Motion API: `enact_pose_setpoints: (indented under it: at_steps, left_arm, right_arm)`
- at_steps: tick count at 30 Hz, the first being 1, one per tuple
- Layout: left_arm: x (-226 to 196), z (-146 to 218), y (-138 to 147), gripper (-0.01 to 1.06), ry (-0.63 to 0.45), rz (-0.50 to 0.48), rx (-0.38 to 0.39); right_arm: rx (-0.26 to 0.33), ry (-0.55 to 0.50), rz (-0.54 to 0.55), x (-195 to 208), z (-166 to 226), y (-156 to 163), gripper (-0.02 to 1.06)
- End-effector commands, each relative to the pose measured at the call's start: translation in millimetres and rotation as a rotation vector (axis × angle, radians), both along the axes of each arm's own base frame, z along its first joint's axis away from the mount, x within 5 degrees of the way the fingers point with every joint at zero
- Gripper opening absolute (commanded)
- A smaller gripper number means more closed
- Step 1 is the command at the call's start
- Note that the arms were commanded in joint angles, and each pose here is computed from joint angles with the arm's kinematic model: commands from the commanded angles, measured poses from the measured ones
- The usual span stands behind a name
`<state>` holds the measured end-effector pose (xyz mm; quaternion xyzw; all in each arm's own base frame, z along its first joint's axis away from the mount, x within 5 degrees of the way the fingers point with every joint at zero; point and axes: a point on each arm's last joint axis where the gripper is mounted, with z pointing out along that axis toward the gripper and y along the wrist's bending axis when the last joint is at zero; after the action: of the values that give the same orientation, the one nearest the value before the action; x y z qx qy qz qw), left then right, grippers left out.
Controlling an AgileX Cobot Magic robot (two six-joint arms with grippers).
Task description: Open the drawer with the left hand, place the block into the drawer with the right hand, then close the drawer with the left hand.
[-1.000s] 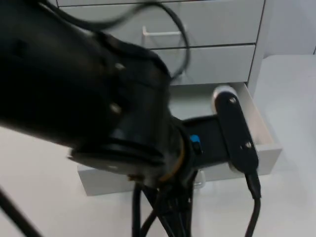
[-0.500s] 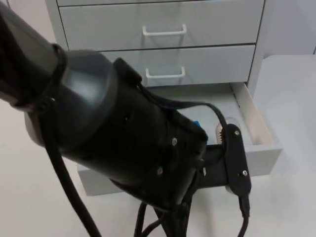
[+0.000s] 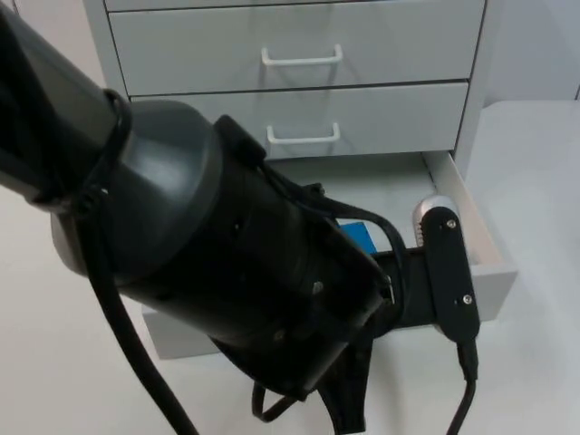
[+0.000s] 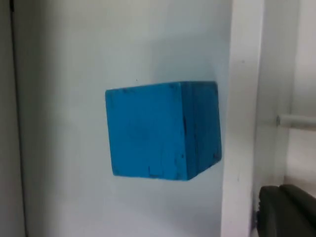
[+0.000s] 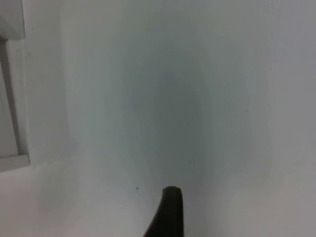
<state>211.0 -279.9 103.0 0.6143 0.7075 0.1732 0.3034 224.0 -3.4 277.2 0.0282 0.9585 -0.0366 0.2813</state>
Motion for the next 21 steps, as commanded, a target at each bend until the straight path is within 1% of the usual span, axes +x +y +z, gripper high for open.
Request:
enact_pose_setpoints:
  at_steps: [1,4,6,10,13,15,18,20,21]
  left_arm:
    - [2.2,2.6,-1.6,0.0,-0.038,-0.006,0.008]
    - [1.7,2.3,-1.9,0.0,-0.032,-0.006,0.004]
    - [0.2,1.2,-3.6,0.0,-0.01,-0.017,-0.012]
    - [2.1,0.7,-3.1,0.0,-0.032,-0.021,-0.002]
    - [9.3,-4.0,0.5,0.0,-0.115,0.011,0.035]
    - [12.2,-5.9,1.9,0.0,-0.124,0.012,0.04]
    - [17.5,-14.6,6.0,0.0,-0.108,0.024,0.05]
    - [23.0,-13.5,9.0,0.0,-0.127,0.069,0.023]
    - [23.0,-13.5,9.0,0.0,-0.127,0.069,0.023]
  right_arm:
    - [-0.003,-0.008,0.007,-0.9,-0.2,1.4,0.72]
    - [-0.003,-0.008,0.007,-0.9,-0.2,1.4,0.72]
    - [-0.003,-0.008,0.007,-0.9,-0.2,1.4,0.72]
    - [-0.003,-0.005,0.007,-1.1,-0.3,1.3,0.72]
    - [-0.003,-0.005,0.007,-1.1,-0.3,1.3,0.72]
    - [-0.003,-0.005,0.007,-1.1,-0.3,1.3,0.72]
    - [-0.003,-0.003,0.007,-1.3,-0.4,1.3,0.72]
    - [-0.003,-0.003,0.007,-1.3,-0.4,1.3,0.72]
    - [-0.003,-0.003,0.007,-1.3,-0.4,1.3,0.72]
